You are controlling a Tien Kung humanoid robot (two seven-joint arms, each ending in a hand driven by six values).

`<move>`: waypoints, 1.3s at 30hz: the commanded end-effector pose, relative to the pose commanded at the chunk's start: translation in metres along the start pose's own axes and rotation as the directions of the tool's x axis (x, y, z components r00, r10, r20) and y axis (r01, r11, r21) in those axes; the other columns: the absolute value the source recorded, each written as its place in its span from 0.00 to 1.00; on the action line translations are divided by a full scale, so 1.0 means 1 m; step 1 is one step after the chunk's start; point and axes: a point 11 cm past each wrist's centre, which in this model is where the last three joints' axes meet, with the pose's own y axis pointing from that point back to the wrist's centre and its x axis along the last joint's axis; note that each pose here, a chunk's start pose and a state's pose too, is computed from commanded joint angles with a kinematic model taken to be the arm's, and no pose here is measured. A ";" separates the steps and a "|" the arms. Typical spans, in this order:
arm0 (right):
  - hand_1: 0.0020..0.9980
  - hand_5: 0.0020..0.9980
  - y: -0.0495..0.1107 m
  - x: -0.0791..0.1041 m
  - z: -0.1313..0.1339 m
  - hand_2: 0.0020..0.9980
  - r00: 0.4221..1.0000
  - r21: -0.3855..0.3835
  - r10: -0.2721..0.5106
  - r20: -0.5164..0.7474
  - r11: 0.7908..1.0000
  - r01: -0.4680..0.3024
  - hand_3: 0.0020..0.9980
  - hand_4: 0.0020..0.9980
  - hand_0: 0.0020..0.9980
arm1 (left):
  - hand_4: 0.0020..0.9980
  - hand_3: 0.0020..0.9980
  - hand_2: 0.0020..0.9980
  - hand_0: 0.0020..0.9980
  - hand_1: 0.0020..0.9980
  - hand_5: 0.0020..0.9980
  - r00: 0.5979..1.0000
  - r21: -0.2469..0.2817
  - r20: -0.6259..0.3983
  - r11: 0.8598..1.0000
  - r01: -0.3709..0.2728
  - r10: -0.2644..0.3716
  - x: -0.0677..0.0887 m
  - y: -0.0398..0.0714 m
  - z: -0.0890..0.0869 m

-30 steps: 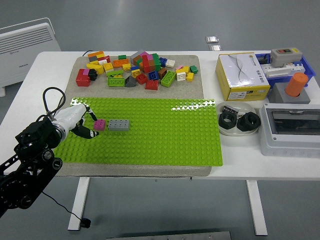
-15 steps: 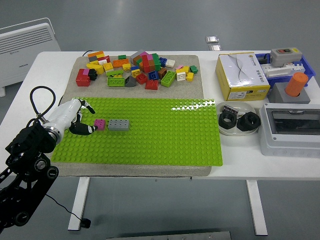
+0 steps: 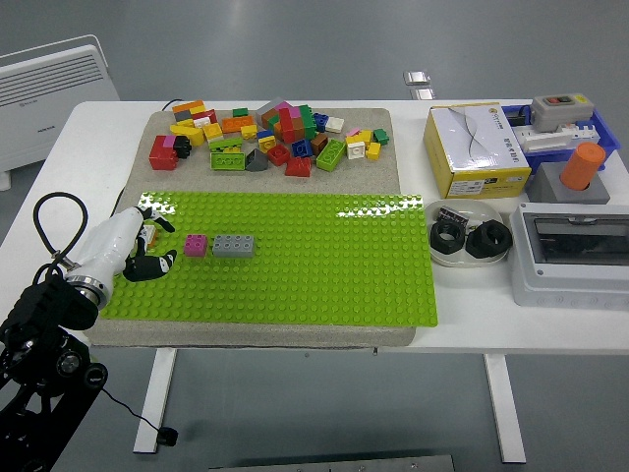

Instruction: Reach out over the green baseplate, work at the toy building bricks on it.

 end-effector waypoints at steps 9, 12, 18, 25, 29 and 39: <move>0.58 1.00 0.000 0.001 0.002 0.69 1.000 -0.002 0.000 0.002 1.000 0.000 0.76 0.85 0.59 | 0.64 0.58 0.08 0.21 0.00 0.03 1.000 0.008 -0.024 1.000 -0.010 0.010 -0.001 -0.001 -0.002; 0.58 1.00 0.000 0.000 0.003 0.69 1.000 -0.002 -0.001 0.005 1.000 0.001 0.76 0.85 0.59 | 0.64 0.58 0.08 0.21 0.00 0.03 1.000 0.011 -0.030 1.000 -0.010 0.011 -0.001 -0.002 -0.002; 0.58 1.00 0.000 0.001 0.004 0.68 1.000 -0.004 -0.001 0.010 1.000 0.001 0.75 0.85 0.59 | 0.65 0.58 0.08 0.21 0.00 0.03 0.999 0.006 -0.037 1.000 -0.011 0.012 -0.002 -0.002 -0.001; 0.58 1.00 0.000 0.000 0.005 0.68 1.000 -0.005 -0.003 0.019 1.000 0.003 0.75 0.85 0.59 | 0.66 0.58 0.08 0.20 0.00 0.03 0.999 -0.019 -0.040 1.000 -0.013 0.012 -0.004 -0.002 0.006; 0.58 1.00 0.000 -0.002 0.005 0.68 1.000 -0.008 -0.004 0.022 1.000 0.004 0.75 0.85 0.59 | 0.66 0.58 0.08 0.20 0.00 0.03 0.999 -0.041 -0.040 0.999 -0.005 0.004 -0.008 -0.002 0.011; 0.60 1.00 -0.001 -0.006 0.009 0.69 1.000 -0.023 -0.002 0.027 1.000 0.002 0.76 0.84 0.60 | 0.67 0.57 0.08 0.20 0.00 0.02 0.999 -0.082 -0.036 0.996 0.018 -0.021 -0.017 0.000 0.020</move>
